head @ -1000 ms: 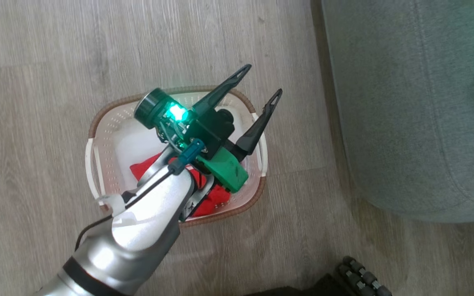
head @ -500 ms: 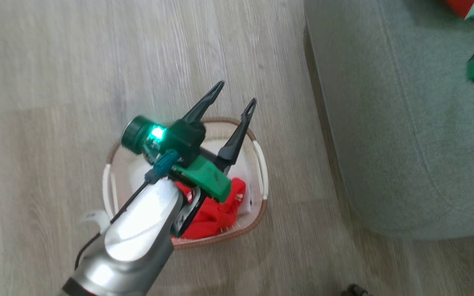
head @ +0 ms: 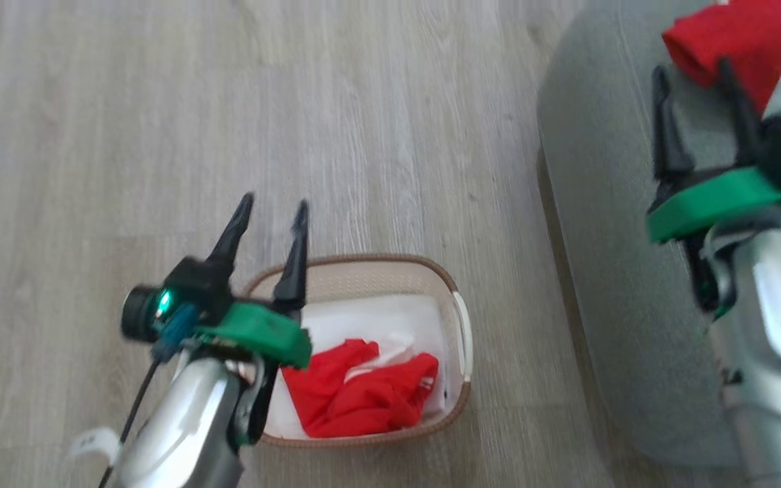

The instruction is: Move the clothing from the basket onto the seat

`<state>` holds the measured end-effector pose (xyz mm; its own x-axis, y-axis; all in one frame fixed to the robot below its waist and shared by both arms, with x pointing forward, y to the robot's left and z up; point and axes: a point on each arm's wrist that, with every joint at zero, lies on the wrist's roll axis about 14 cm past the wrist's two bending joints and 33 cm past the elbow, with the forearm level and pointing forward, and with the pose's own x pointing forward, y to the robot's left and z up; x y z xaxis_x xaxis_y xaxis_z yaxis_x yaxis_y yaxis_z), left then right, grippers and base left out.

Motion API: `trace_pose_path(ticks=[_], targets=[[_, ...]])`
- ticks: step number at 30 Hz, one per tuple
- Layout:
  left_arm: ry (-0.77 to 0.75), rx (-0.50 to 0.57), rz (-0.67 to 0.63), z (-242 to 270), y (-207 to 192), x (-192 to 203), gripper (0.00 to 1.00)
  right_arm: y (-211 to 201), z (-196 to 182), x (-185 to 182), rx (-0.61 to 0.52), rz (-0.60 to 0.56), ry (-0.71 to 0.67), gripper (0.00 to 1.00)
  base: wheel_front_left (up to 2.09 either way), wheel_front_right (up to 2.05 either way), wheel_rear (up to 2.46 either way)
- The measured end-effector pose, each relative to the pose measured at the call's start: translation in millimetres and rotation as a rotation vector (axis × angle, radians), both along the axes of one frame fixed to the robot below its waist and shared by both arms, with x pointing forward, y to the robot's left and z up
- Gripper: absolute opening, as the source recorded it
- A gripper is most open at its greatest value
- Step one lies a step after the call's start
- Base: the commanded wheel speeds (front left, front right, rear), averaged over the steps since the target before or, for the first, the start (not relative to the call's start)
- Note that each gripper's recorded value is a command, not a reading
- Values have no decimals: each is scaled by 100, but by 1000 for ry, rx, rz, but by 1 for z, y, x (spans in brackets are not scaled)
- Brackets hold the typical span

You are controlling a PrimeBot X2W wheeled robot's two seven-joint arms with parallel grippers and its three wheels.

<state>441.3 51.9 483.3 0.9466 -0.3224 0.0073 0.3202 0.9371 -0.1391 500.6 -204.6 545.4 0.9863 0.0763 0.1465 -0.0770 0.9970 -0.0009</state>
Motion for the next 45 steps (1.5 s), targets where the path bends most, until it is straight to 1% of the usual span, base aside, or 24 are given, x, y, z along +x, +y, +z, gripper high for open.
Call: trace_pose_path(ticks=[5,9,13,15,20,25,29,36,45], targets=[[-6,5,118,6,37,-18,100,28,-1,-22,53,43,-5,100,0,0,0],[-7,4,203,8,64,-37,100,47,-18,-47,62,71,39,100,0,0,0],[8,10,271,3,87,-60,100,55,-34,-72,71,81,82,100,0,0,0],[12,15,288,1,93,-71,100,55,-36,-81,68,82,88,100,0,0,0],[15,12,330,0,104,-92,100,59,-32,-99,119,90,73,100,0,0,0],[21,17,362,-3,115,-107,100,60,-40,-117,163,91,94,100,0,0,0],[28,14,378,-5,122,-114,100,63,-42,-124,164,97,98,100,0,0,0],[29,11,392,-6,128,-115,100,65,-40,-124,143,105,92,100,0,0,0],[36,13,388,-9,128,-117,100,63,-38,-124,144,99,85,100,0,0,0]])
